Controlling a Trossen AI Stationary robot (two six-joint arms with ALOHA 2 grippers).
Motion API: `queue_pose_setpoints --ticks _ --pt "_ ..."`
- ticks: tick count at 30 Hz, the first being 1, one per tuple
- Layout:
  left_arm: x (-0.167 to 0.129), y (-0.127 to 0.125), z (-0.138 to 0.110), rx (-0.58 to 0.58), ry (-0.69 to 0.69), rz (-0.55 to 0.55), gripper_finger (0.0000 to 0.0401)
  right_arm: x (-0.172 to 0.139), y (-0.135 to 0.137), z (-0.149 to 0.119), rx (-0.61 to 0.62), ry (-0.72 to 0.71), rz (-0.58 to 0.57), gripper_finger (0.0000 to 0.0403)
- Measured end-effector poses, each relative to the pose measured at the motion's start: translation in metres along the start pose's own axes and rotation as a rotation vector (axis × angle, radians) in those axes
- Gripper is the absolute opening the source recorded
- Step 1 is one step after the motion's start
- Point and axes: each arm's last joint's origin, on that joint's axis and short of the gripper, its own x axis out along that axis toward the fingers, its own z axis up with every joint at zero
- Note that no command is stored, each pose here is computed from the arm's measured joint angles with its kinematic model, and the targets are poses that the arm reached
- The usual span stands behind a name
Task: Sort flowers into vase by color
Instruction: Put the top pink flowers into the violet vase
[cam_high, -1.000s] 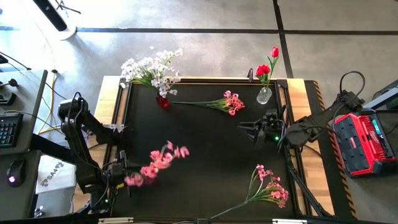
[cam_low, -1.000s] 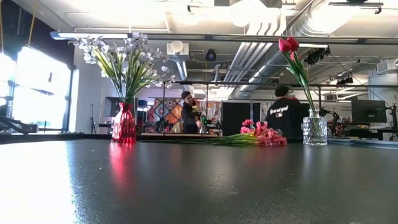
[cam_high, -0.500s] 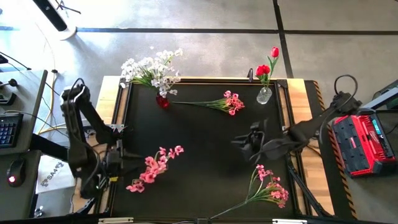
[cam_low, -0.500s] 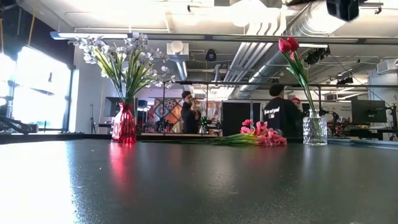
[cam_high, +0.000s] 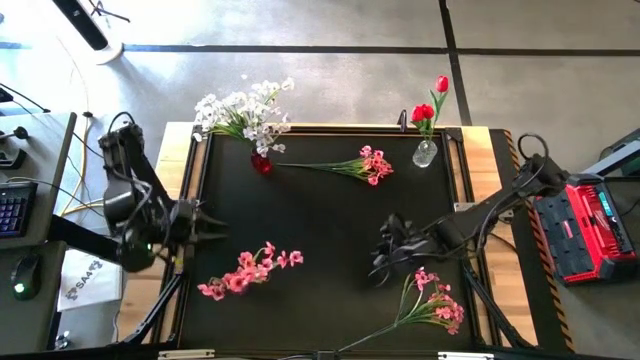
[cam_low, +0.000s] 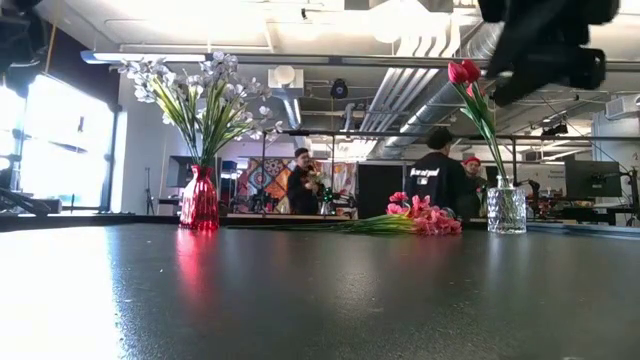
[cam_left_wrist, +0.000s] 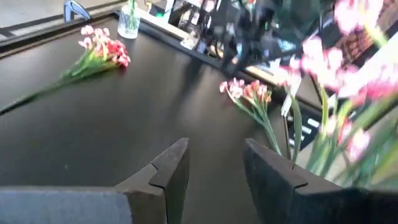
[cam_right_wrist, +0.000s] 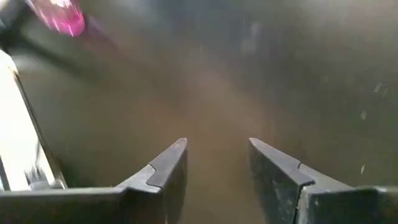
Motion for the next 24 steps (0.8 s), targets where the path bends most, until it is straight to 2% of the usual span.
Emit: queue_pose_setpoints --ticks 5,10,14,19,24 --pt "-0.002 0.003 0.038 -0.015 -0.075 0.039 0.0138 0.012 0.002 -0.007 0.002 0.096 -0.013 0.0154" --pt "-0.003 -0.001 0.077 0.064 -0.131 0.058 0.0138 0.014 0.006 -0.006 0.016 0.073 0.023 0.0154" --pt "0.001 -0.001 0.105 0.067 -0.212 0.084 0.0138 0.015 0.013 -0.002 0.006 0.036 0.085 0.0154" --pt "0.018 0.002 0.124 0.077 -0.251 0.137 0.0138 0.016 0.013 0.002 -0.025 0.025 0.105 0.0154" --pt "0.056 0.007 0.13 0.114 -0.186 0.166 0.0138 0.019 0.011 0.008 -0.029 0.061 0.113 0.0154"
